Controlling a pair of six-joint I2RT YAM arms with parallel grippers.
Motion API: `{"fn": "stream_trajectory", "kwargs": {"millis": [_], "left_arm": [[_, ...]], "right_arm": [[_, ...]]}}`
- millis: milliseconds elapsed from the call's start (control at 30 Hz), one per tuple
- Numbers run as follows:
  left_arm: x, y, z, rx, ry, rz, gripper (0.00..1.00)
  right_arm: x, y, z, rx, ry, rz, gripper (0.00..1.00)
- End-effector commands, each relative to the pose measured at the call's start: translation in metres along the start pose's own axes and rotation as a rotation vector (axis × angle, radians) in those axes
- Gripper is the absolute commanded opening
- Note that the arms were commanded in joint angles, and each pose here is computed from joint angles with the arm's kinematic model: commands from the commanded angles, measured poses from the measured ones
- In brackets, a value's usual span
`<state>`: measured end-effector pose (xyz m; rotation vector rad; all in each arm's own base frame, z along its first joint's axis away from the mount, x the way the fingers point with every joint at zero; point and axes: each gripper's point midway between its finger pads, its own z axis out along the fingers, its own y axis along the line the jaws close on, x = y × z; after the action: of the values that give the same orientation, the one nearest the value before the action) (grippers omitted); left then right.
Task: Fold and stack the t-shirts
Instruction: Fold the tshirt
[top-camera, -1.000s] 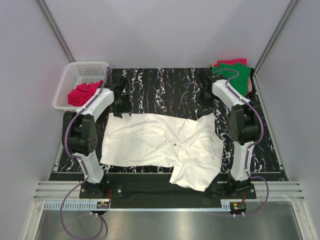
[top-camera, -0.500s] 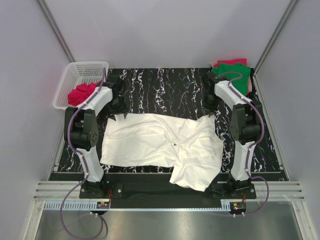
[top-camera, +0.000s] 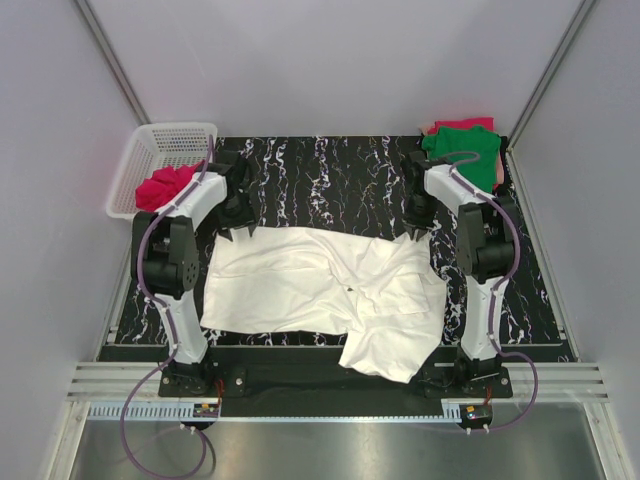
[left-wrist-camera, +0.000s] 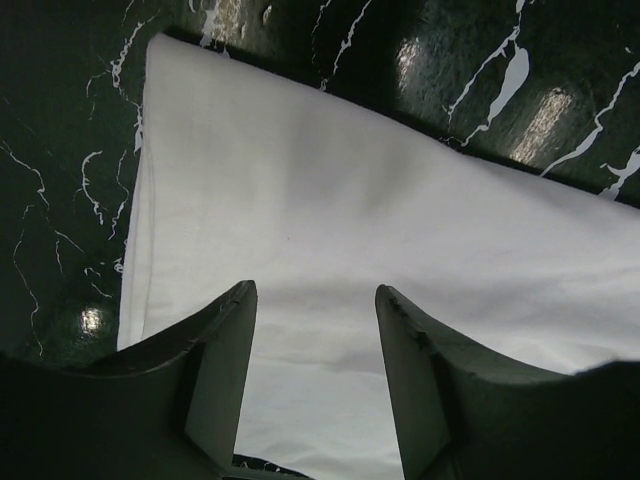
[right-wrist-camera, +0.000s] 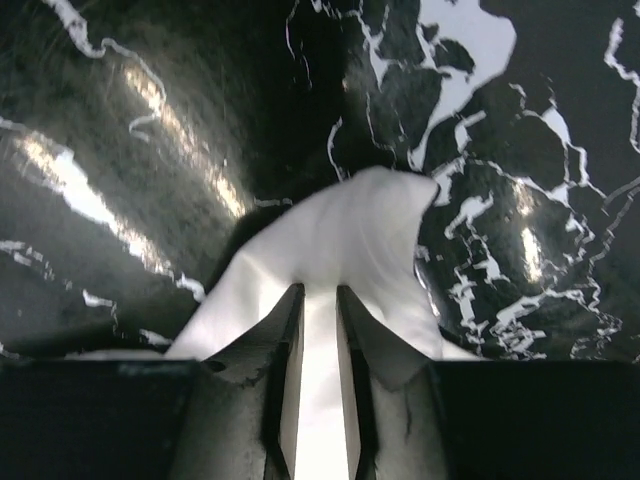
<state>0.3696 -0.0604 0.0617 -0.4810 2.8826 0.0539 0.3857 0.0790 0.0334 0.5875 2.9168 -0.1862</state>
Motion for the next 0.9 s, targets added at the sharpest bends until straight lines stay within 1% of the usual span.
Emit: {"fn": "stream_trajectory", "kwargs": {"millis": [0, 67, 100, 133, 167, 200, 267, 300, 367, 433, 467, 500, 533, 700, 867], "left_arm": [[-0.014, -0.002, -0.001, -0.009, -0.022, -0.02, 0.56], [-0.016, -0.004, -0.001, -0.006, -0.02, -0.029, 0.57], [-0.016, -0.004, -0.001, -0.006, -0.022, -0.031, 0.56], [-0.016, -0.004, -0.001, -0.008, -0.023, -0.034, 0.56], [-0.015, -0.004, -0.001, -0.01, -0.019, -0.034, 0.56], [-0.016, -0.003, -0.001, -0.011, -0.021, -0.035, 0.54], [-0.014, -0.002, 0.002, -0.017, -0.012, -0.034, 0.51], [-0.014, 0.0, 0.003, -0.02, -0.008, -0.037, 0.45], [-0.012, 0.004, 0.005, -0.032, 0.0, -0.041, 0.39], [-0.011, 0.006, 0.006, -0.036, 0.007, -0.052, 0.28], [-0.01, 0.006, 0.007, -0.039, 0.012, -0.053, 0.21], [-0.01, 0.007, 0.007, -0.043, 0.012, -0.064, 0.04], [-0.011, 0.008, 0.007, -0.045, 0.009, -0.068, 0.0], [-0.01, 0.006, 0.011, -0.055, 0.029, -0.092, 0.0], [-0.012, 0.009, 0.011, -0.072, 0.018, -0.095, 0.0]], "right_arm": [[-0.017, 0.002, 0.012, 0.036, -0.024, 0.034, 0.26], [-0.019, 0.001, 0.017, 0.038, -0.014, 0.045, 0.26], [-0.02, 0.001, 0.019, 0.034, -0.012, 0.05, 0.22], [-0.021, -0.001, 0.021, 0.036, -0.006, 0.061, 0.15], [-0.022, -0.001, 0.026, 0.04, 0.001, 0.064, 0.06], [-0.023, -0.002, 0.027, 0.04, 0.002, 0.075, 0.0], [-0.026, -0.005, 0.03, 0.053, 0.005, 0.094, 0.0], [-0.029, -0.008, 0.03, 0.064, 0.001, 0.104, 0.0], [-0.033, -0.018, 0.029, 0.096, -0.008, 0.127, 0.0], [-0.036, -0.024, 0.026, 0.104, -0.008, 0.148, 0.0], [-0.038, -0.025, 0.023, 0.099, -0.013, 0.151, 0.0], [-0.04, -0.026, 0.022, 0.1, -0.019, 0.155, 0.0], [-0.043, -0.027, 0.02, 0.106, -0.028, 0.153, 0.0], [-0.046, -0.033, 0.019, 0.125, -0.023, 0.142, 0.0], [-0.044, -0.04, 0.019, 0.144, -0.022, 0.136, 0.0]]}}
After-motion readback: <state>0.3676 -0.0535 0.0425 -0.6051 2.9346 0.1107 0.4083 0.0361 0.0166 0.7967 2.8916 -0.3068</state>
